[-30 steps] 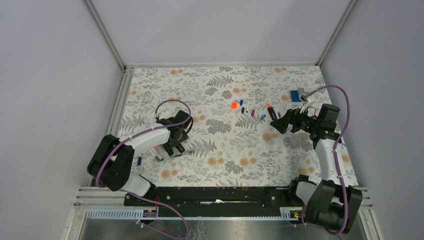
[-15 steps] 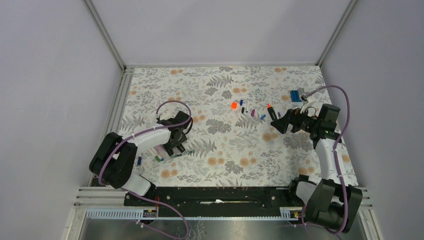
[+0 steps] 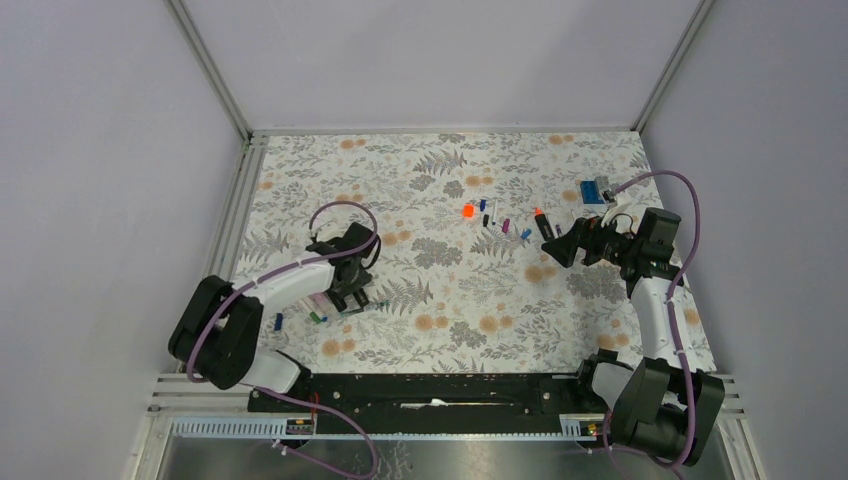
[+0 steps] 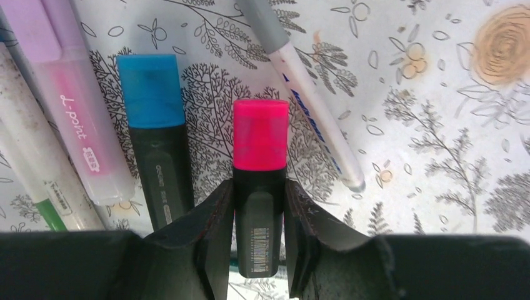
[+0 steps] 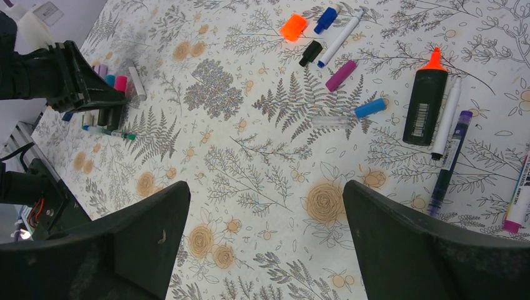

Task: Open the pen caps
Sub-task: Pick up the pen from the center of the board.

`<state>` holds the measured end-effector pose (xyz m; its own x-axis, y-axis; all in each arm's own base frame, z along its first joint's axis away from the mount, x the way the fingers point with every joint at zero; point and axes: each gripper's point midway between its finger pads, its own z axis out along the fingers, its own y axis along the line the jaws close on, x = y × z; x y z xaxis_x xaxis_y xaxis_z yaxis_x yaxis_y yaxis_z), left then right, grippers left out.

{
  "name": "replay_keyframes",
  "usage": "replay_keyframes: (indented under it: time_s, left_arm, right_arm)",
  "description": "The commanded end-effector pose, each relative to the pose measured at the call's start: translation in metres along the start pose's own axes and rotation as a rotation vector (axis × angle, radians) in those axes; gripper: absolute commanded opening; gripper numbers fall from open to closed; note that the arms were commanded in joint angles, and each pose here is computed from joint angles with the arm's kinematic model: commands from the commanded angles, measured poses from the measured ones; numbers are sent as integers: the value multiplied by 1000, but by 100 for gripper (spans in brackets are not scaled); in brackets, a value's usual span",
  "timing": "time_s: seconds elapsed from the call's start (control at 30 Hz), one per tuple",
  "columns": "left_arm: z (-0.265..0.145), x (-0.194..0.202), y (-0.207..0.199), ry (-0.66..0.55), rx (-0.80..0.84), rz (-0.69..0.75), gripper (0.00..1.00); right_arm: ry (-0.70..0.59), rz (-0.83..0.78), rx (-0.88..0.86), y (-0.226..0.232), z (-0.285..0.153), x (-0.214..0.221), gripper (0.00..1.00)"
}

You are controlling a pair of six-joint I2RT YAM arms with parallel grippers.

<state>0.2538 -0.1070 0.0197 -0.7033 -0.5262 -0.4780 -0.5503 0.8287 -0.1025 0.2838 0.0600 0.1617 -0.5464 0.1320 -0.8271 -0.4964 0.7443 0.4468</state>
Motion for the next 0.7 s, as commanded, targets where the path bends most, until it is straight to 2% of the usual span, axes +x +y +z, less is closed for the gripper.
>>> replay_keyframes:
  time_s: [0.0, 0.37, 0.67]
  left_arm:
    - [-26, -14, -13, -16, 101, -16, 9]
    - [-76, -30, -52, -27, 374, -20, 0]
    - [-107, -33, -107, -6, 665, 19, 0]
  right_arm:
    - [-20, -31, -1, -1, -1, -5, 100]
    - [-14, -29, -29, 2, 0, -1, 100]
    - [-15, -30, -58, 6, 0, -1, 100]
